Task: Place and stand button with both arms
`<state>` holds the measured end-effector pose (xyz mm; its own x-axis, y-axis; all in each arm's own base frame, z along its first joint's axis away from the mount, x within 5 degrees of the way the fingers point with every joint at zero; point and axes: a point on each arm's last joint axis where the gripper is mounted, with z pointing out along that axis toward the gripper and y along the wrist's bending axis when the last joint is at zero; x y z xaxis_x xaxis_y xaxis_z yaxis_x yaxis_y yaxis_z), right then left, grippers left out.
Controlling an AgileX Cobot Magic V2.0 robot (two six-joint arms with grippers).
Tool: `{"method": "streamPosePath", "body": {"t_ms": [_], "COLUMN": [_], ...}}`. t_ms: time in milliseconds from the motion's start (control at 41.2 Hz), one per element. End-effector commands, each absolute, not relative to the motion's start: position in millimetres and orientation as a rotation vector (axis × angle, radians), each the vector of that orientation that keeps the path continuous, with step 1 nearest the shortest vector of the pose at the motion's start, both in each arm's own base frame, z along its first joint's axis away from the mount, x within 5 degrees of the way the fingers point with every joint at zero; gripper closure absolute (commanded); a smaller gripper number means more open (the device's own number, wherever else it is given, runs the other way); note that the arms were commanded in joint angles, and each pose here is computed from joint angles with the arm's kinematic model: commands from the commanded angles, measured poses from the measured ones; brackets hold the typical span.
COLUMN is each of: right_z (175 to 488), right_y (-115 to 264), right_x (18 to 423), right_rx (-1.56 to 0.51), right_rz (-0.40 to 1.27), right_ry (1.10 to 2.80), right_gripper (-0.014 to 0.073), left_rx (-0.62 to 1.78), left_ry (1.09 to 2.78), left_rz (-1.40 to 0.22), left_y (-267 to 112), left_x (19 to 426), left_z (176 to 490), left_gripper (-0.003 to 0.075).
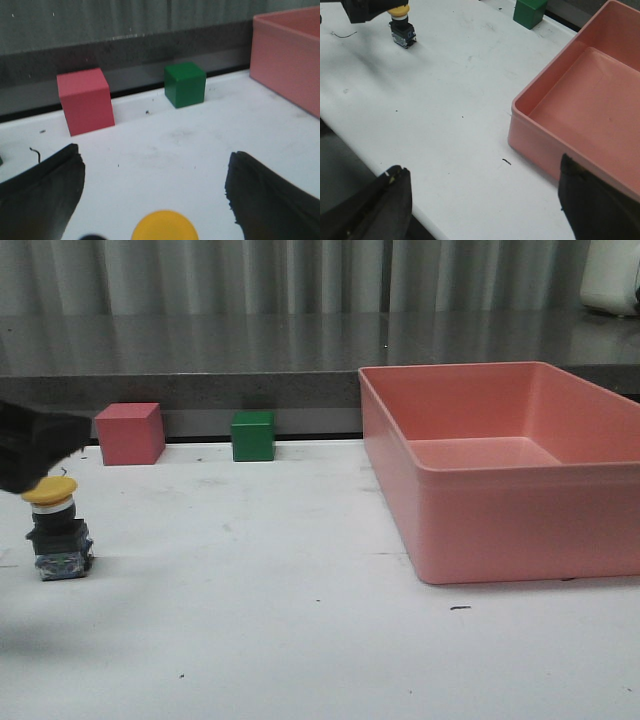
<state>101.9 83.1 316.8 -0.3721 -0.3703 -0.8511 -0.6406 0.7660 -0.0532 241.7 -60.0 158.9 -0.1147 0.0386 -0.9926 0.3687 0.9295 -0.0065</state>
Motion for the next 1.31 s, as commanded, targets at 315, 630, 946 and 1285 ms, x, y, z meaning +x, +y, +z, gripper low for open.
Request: {"method": "streamPosePath", "body": {"t_ms": [315,630,946,1285], "right_z": [331.3,331.3,331.3,331.3], "right_y": [84.5,84.5,84.5,84.5], "right_x": [103.9,103.9,103.9,103.9], "right_rx": [-0.728,-0.728,-0.728,-0.728], "right_rz": [0.380,0.380,0.380,0.380], "right_ry": [1.910,1.910,1.910,1.910], "right_gripper": [-0.0020,-0.0020,-0.0020,-0.0020], "left_rx": [0.160,0.025,0.297,0.336], "left_ry": [1.605,2.011,2.257,2.145], "left_rz": [-0.346,-0.134,-0.149,-0.146], "left_y": [-51.2,-30.5,-51.5,-42.1], "left_x": [217.2,201.9,187.2,147.4], "left_z": [244.5,305.0,317.3,342.9], "left_gripper": [0.0153,0.0153,0.0153,0.0153]}}
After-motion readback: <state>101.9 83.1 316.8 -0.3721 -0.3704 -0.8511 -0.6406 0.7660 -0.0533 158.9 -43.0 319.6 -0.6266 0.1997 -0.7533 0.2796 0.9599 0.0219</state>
